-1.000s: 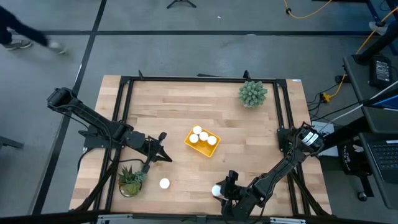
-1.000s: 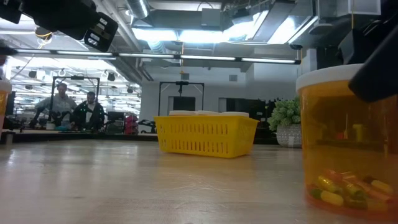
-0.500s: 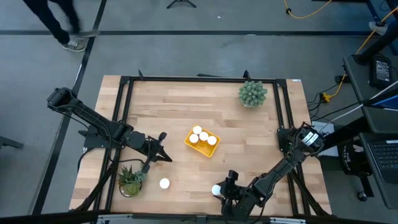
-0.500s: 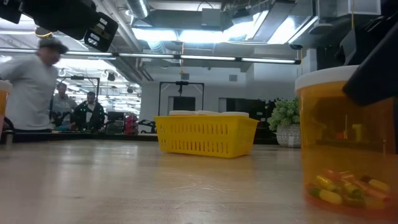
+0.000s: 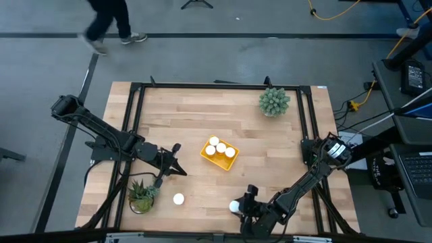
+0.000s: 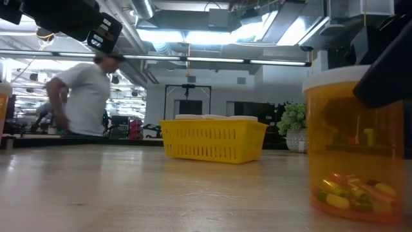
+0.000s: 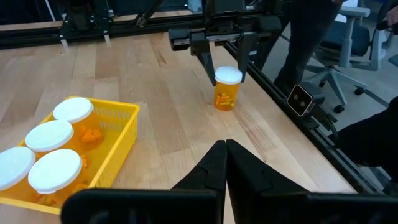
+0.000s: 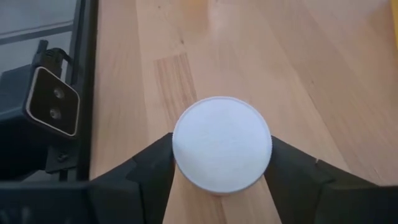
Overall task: Pick and place pill bottles into a basket
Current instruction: Put the right orange pill bottle into the yellow bin
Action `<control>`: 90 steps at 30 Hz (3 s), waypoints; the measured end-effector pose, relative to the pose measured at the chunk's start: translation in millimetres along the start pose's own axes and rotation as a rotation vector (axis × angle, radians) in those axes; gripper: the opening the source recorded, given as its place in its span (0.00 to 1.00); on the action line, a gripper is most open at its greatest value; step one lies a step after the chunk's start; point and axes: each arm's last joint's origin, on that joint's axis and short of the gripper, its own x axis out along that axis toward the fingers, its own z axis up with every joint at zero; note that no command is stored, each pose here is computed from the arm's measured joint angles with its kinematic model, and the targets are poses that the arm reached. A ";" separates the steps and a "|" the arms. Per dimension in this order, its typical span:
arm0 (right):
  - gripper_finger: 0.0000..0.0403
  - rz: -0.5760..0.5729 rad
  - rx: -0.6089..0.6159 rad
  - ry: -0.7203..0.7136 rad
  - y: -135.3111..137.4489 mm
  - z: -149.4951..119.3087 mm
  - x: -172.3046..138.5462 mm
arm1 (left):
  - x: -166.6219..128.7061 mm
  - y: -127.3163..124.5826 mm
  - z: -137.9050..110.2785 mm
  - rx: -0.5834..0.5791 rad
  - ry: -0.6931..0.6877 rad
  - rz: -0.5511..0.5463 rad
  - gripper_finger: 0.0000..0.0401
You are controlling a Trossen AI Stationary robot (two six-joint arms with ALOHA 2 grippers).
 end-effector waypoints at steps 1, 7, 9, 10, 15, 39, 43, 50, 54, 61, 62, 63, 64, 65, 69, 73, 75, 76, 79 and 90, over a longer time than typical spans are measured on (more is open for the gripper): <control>0.55 0.004 -0.002 -0.003 0.4 0.3 0.0 | 0.0 -0.1 0.0 0.000 0.000 0.000 0.01; 0.56 0.024 -0.033 -0.022 4.7 5.2 -1.2 | 0.0 0.0 0.0 0.000 0.000 0.000 0.02; 0.56 0.031 -0.044 -0.028 6.7 8.2 -2.4 | 0.0 0.0 0.0 0.000 0.000 0.000 0.02; 0.56 0.034 -0.044 -0.031 7.2 10.1 -3.8 | 0.0 -0.1 0.0 0.000 0.000 0.000 0.01; 0.56 0.062 -0.018 -0.058 7.5 25.1 -18.5 | 0.0 0.0 0.0 0.000 0.000 0.000 0.01; 0.56 -0.042 -0.241 -0.090 -67.1 117.7 -38.8 | -4.2 0.6 -4.5 0.023 0.060 0.004 0.01; 0.56 -0.070 -0.229 -0.080 -82.7 119.1 -37.9 | -5.1 0.9 -6.3 0.024 0.081 0.006 0.01; 0.56 -0.044 -0.159 -0.139 -108.7 108.9 -32.9 | -5.2 0.9 -7.4 0.025 0.093 0.007 0.01; 0.56 -0.042 -0.133 -0.191 -123.2 100.9 -22.4 | -5.2 1.0 -7.4 0.024 0.092 0.007 0.01; 0.56 -0.096 -0.084 -0.216 -147.9 104.9 -10.2 | -5.2 1.0 -7.4 0.025 0.092 0.009 0.02; 0.56 -0.091 -0.079 -0.215 -150.1 106.2 -8.6 | -5.2 1.1 -7.4 0.025 0.092 0.012 0.01; 0.56 -0.094 -0.080 -0.216 -151.8 107.1 -7.2 | -5.2 1.2 -7.4 0.025 0.092 0.015 0.01; 0.56 -0.094 -0.083 -0.214 -153.0 107.4 -6.3 | -5.2 1.3 -7.4 0.025 0.092 0.019 0.01; 0.56 -0.089 -0.084 -0.210 -154.3 107.8 -5.5 | -5.2 1.5 -7.4 0.026 0.091 0.024 0.00; 0.56 -0.068 -0.083 -0.184 -157.5 106.3 1.4 | -5.2 1.9 -7.8 0.026 0.095 0.036 0.01; 0.56 -0.057 -0.111 -0.184 -156.0 103.4 10.9 | -5.2 1.9 -8.3 0.027 0.101 0.037 0.03; 0.56 -0.062 -0.124 -0.181 -156.6 102.1 14.5 | -5.2 2.0 -8.6 0.027 0.103 0.037 0.03; 0.56 -0.067 -0.125 -0.176 -157.6 101.7 15.6 | -5.2 2.0 -8.6 0.027 0.103 0.037 0.02; 0.56 -0.081 -0.120 -0.180 -160.6 102.7 17.5 | -5.2 2.0 -8.7 0.027 0.103 0.037 0.02; 0.56 -0.079 -0.125 -0.146 -165.7 97.8 30.8 | -5.2 2.0 -8.8 0.027 0.104 0.037 0.02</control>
